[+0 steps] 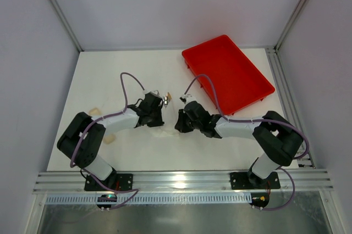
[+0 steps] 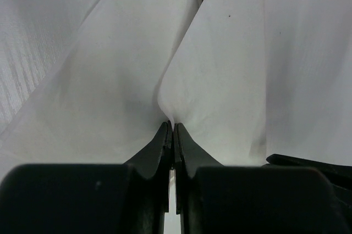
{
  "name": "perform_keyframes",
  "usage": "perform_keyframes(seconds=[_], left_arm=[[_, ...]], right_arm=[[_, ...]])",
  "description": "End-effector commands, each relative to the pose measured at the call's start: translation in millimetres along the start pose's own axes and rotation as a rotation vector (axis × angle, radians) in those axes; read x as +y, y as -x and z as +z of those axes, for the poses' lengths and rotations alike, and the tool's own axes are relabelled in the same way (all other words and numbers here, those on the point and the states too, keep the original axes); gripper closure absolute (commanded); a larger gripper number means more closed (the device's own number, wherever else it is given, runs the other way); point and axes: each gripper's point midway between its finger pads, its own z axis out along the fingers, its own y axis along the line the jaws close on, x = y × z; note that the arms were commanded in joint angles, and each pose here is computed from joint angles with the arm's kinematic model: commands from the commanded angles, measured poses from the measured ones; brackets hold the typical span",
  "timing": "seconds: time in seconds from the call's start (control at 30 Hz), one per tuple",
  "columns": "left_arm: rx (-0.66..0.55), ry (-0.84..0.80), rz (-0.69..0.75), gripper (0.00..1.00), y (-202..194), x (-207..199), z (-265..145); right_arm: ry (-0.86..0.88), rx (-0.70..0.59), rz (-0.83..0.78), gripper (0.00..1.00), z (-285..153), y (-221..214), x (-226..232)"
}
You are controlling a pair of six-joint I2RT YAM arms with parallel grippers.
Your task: Place the utensils on the paper napkin and roll it up
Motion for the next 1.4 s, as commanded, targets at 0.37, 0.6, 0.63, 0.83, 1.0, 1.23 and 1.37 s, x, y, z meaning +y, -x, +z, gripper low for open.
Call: perform_keyframes(seconds=[0.37,0.6,0.63,0.83,1.0,1.23,1.37], left_arm=[[-0.035,-0.006,0.013,0.92,3.4,2.0,-5.1],[-0.037,-0.011,0.015,0.9,0.3,4.0,-6.5],[-0.034,-0.013,0.013,0.9,-0.9,4.2,-6.6],[-0.018,-0.023,0.009,0.89,-10.8,7.5,-6.5],[-0.022,-0.03,0.008,0.88,-14.8,9.2,-12.2],[-0.034,-0.004,0.008,0.83,-20.4,17.9,-21.8],[-0.028,0.035,0.013,0.77,-21.5,25.1,-24.2]], right_arm=[[0.042,0.094,-0.018,0.91,0.3,-35.6,-3.5],[0.025,0.113,-0.036,0.91,-0.8,-40.6,-7.6],[0.024,0.114,-0.036,0.91,-1.2,-40.8,-7.8],[0.006,0.131,-0.019,0.91,-4.4,-52.9,-10.0],[0.008,0.139,-0.006,0.91,-7.9,-61.0,-5.3],[-0.007,0.142,0.023,0.91,-11.6,-68.6,-3.1],[-0.01,0.149,0.018,0.91,-11.5,-71.3,-0.4]])
